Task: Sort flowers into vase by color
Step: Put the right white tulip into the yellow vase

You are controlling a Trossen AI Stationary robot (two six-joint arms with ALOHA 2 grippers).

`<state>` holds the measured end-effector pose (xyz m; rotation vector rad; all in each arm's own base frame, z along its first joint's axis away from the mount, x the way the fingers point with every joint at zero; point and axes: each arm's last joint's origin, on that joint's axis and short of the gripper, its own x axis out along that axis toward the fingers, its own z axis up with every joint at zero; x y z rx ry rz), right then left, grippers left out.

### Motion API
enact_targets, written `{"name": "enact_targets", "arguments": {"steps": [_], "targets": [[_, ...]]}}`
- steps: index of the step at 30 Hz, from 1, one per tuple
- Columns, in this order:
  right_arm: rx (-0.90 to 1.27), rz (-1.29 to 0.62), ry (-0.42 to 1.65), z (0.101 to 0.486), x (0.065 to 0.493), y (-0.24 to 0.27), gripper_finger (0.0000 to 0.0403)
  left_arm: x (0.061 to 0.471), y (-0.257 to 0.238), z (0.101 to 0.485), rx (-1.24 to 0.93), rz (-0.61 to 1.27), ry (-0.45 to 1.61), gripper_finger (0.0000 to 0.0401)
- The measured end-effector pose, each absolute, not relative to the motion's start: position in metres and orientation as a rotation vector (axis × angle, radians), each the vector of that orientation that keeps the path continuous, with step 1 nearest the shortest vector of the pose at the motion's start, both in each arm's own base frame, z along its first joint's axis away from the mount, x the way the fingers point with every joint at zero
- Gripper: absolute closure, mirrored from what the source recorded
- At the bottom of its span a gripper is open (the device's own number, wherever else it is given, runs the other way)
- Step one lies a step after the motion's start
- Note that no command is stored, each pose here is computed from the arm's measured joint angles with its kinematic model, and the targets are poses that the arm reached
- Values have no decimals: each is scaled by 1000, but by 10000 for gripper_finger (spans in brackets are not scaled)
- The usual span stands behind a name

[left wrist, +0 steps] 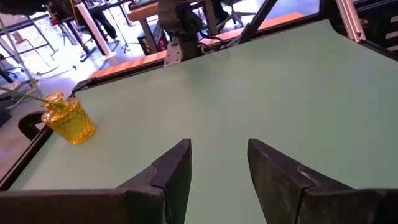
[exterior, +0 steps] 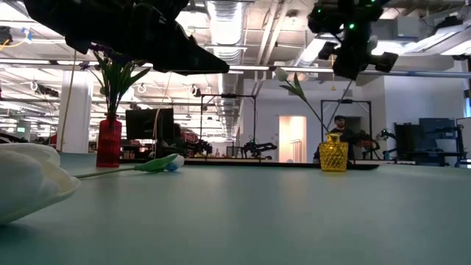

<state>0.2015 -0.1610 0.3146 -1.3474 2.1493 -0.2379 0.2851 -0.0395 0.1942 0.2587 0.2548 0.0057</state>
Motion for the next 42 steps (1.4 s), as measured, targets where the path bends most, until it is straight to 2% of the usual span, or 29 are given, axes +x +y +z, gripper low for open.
{"name": "enact_targets", "arguments": {"steps": [9, 21, 42], "targets": [[-1340, -173, 2237, 295, 213, -173, 384, 285, -39, 192, 263, 4, 275, 254], [-1342, -254, 2218, 311, 201, -165, 384, 285, -34, 192, 276, 21, 277, 254], [-1395, -208, 2189, 309, 210, -154, 384, 286, -29, 193, 271, 38, 278, 254]]}}
